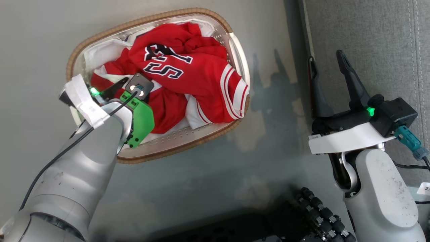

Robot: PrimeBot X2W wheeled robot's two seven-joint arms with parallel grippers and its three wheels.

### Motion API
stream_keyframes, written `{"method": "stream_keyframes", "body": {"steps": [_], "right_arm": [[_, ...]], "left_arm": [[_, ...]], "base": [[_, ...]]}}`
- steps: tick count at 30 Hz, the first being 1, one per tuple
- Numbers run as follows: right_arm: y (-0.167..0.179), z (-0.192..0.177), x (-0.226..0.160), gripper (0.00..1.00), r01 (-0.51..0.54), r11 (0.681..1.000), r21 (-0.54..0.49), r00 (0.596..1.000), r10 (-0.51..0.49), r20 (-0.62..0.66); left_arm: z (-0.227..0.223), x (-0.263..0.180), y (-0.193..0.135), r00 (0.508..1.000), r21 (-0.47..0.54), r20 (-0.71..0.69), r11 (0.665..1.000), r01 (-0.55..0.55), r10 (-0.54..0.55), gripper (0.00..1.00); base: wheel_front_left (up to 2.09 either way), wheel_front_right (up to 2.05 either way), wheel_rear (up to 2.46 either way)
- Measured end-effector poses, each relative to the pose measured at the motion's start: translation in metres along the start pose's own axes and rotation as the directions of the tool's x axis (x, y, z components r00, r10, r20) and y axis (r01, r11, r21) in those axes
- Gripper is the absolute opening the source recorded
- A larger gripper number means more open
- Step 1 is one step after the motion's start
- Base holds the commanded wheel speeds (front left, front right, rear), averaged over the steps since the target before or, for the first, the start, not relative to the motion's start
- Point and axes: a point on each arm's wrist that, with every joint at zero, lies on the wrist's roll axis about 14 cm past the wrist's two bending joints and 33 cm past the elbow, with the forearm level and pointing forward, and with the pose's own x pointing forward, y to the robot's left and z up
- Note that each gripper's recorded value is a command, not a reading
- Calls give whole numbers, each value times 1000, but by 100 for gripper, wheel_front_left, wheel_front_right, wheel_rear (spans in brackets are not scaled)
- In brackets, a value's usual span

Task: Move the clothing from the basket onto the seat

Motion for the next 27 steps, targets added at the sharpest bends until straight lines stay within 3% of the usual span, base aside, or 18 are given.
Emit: {"method": "stream_keyframes", "body": {"steps": [5, 6, 7, 8, 11, 17, 27], "right_arm": [[-6, -2, -3, 100, 16, 1000, 4, 1000, -16, -9], [-6, -2, -3, 100, 15, 1000, 4, 1000, -15, -8], [-5, -1, -3, 100, 15, 1000, 6, 1000, -15, -7], [-5, 0, -3, 100, 15, 1000, 7, 1000, -15, -5], [-5, 3, -4, 100, 15, 1000, 8, 1000, -15, -1], [-6, 10, -9, 100, 22, 1000, 7, 1000, -22, 10], [-3, 37, -20, 100, 24, 1000, 1, 998, -24, 59]], "left_arm": [[-15, 6, -7, 997, -13, -68, 1000, 20, -21, 98], [-16, 7, -7, 997, -14, -70, 1000, 20, -21, 82], [-16, 7, -7, 997, -18, -70, 1000, 20, -21, 53], [-16, 7, -7, 998, -22, -66, 1000, 20, -21, 45], [-18, 6, -9, 997, -31, -68, 999, 22, -24, 2], [-14, -3, -21, 999, -49, -31, 998, 34, -36, 0], [19, -39, -36, 987, -104, 158, 994, 22, -5, 0]], "base": [[0, 0, 0], [0, 0, 0], [0, 0, 0], [0, 0, 0], [0, 0, 0], [0, 0, 0], [0, 0, 0]]}}
